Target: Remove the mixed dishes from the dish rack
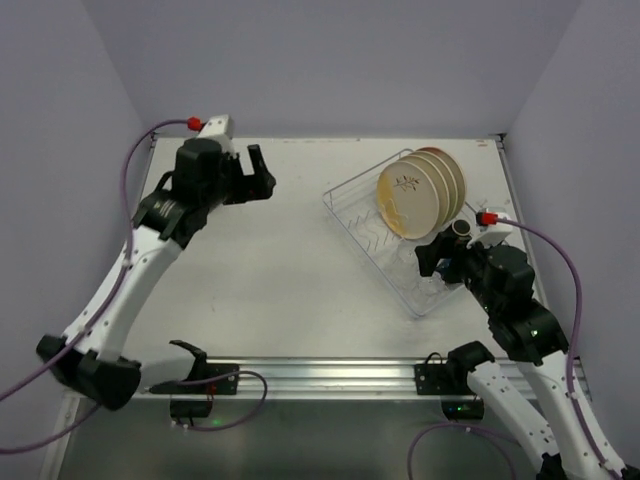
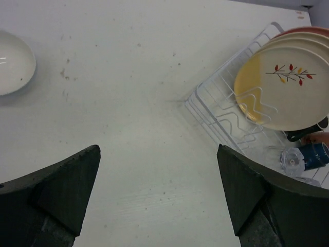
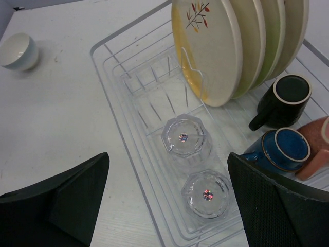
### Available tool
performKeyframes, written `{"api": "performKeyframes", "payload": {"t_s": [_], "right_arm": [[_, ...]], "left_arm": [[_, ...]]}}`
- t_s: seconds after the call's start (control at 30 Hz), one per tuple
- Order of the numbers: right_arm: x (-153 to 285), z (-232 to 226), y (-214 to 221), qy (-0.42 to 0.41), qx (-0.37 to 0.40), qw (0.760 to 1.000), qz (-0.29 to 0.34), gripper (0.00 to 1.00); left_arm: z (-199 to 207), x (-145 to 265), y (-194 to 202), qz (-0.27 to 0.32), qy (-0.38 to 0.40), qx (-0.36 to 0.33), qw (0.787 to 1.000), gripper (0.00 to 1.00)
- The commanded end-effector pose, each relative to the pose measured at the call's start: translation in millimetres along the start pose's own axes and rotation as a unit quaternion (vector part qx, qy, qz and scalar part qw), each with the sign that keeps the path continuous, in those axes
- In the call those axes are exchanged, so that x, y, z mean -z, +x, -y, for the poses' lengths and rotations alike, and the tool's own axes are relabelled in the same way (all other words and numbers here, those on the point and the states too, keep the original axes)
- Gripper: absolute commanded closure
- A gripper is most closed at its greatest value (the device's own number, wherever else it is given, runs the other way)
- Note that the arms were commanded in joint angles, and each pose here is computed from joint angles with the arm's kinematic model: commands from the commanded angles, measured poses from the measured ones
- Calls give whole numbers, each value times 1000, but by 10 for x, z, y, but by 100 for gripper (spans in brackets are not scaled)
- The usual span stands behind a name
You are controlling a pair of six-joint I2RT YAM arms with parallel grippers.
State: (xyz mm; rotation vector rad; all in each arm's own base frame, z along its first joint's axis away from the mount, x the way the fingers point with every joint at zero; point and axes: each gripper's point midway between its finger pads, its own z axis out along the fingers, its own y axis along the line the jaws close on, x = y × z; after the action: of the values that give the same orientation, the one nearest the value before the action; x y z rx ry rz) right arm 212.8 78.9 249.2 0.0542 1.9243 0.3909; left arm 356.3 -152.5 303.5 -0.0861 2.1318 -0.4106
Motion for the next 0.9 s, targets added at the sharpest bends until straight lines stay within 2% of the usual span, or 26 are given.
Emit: {"api": "performKeyframes", "payload": {"t_s": [0.0, 0.07, 0.1, 0.17, 0.23, 0.27, 0.3, 0.33, 0.43, 0.5, 0.57, 0.63, 0.67, 0.77, 0.87], "right_arm": [[7, -12, -413, 15, 21, 998, 53, 1], [-67, -20, -484, 22, 29, 998, 49, 1], [-68, -44, -593, 23, 30, 998, 58, 1], [-186, 0, -669, 46, 44, 997, 53, 1], [-302, 29, -734, 54, 91, 993, 58, 1], [-431, 65, -702, 64, 107, 991, 51, 1], [-513, 72, -826, 73, 114, 988, 73, 1], [-590, 90, -857, 78, 142, 984, 70, 1], [-945, 159, -945, 89, 190, 977, 26, 1], [-1167, 227, -942, 78, 205, 975, -25, 9], [-1262, 285, -1050, 74, 214, 973, -38, 21], [-1425, 308, -1010, 63, 225, 970, -63, 28], [-1478, 314, -982, 57, 231, 969, -73, 35], [-1650, 363, -838, 52, 246, 961, -119, 43], [-1740, 476, -794, 72, 259, 953, -139, 43]], "left_arm": [[-181, 407, 77, 65, 2, 13, 998, 0], [-448, 461, 404, 45, -38, 2, 998, 0], [-499, 618, 429, 59, -37, -10, 998, 0], [-701, 650, 686, 39, -64, -31, 997, 0], [-877, 745, 723, 61, -92, -59, 992, 0], [-1021, 668, 902, 52, -115, -61, 990, 0], [-1045, 675, 869, 77, -118, -50, 989, 0], [-1041, 640, 923, 76, -111, -46, 990, 0], [-966, 492, 1109, 53, -77, -44, 995, 0], [-996, 470, 1147, 37, -88, -46, 994, 0], [-966, 432, 1170, 35, -77, -49, 995, 0], [-889, 415, 1216, 23, -55, -52, 997, 0], [-889, 412, 1223, 23, -55, -52, 997, 0], [-871, 451, 1196, 32, -51, -51, 997, 0], [-853, 477, 1181, 38, -45, -51, 997, 0]]}}
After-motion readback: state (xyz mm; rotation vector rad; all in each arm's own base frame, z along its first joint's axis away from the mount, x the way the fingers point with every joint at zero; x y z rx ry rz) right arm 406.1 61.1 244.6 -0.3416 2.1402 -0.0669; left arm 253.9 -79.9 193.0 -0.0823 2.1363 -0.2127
